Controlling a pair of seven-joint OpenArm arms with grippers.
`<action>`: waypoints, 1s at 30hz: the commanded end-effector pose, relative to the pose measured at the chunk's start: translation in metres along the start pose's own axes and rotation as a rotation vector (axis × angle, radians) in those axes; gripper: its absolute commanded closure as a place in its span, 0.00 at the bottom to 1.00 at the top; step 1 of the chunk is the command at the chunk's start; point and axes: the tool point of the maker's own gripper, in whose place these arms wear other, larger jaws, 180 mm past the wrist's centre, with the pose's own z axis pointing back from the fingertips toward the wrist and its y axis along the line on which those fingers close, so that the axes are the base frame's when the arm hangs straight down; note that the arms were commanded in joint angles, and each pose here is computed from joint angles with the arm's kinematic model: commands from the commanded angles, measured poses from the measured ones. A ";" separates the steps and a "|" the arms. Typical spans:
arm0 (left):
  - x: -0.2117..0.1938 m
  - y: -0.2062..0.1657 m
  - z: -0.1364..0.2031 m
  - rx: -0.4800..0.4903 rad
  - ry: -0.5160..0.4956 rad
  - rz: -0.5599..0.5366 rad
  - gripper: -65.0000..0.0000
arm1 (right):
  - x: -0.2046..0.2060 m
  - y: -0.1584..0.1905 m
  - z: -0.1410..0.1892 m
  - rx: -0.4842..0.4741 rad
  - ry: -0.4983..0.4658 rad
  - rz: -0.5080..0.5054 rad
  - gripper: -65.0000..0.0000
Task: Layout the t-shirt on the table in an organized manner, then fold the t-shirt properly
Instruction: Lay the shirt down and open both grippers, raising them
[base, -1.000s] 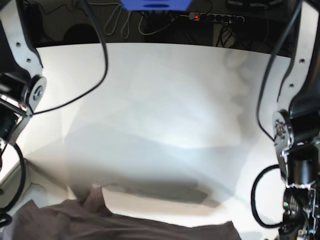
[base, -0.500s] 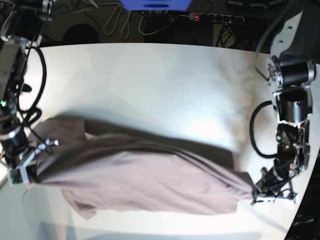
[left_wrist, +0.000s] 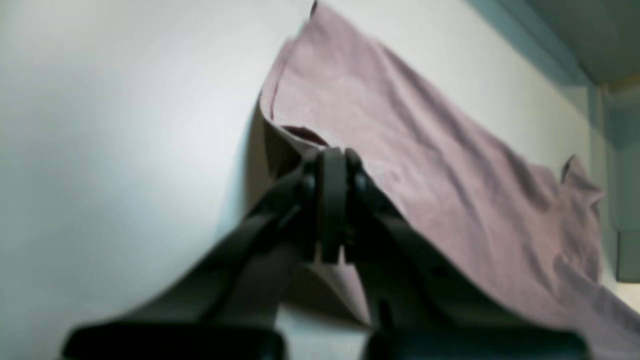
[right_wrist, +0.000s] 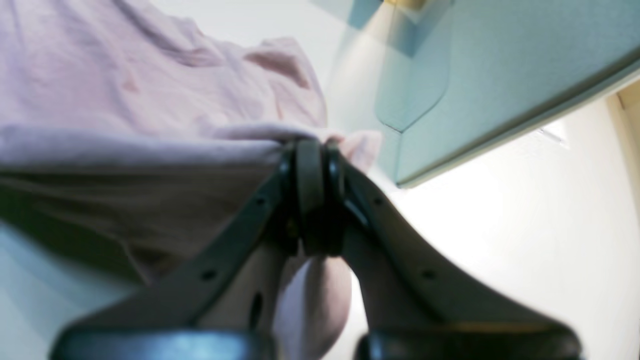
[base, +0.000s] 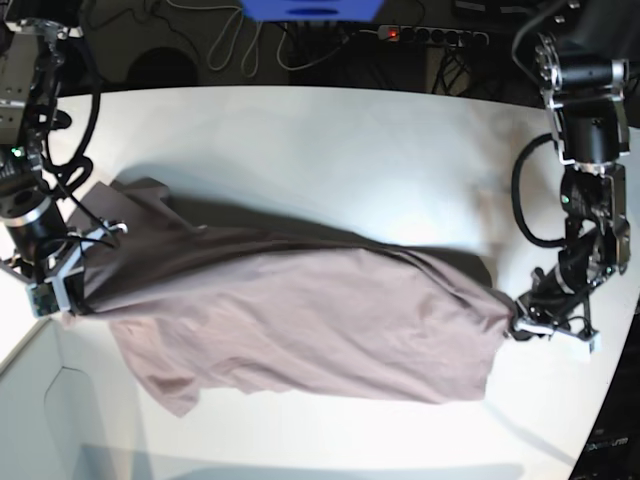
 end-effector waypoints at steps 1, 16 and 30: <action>0.026 -0.008 0.002 -0.023 -0.067 -0.011 1.00 | 0.017 -0.011 -0.004 -0.025 -0.053 0.006 1.00; 0.092 -0.085 -0.028 -0.150 -0.153 0.053 0.99 | 0.019 -0.045 -0.110 -0.011 0.019 -0.178 1.00; 0.113 -0.095 -0.065 -0.124 -0.229 0.194 0.45 | 0.020 -0.054 -0.128 -0.008 0.037 -0.224 0.67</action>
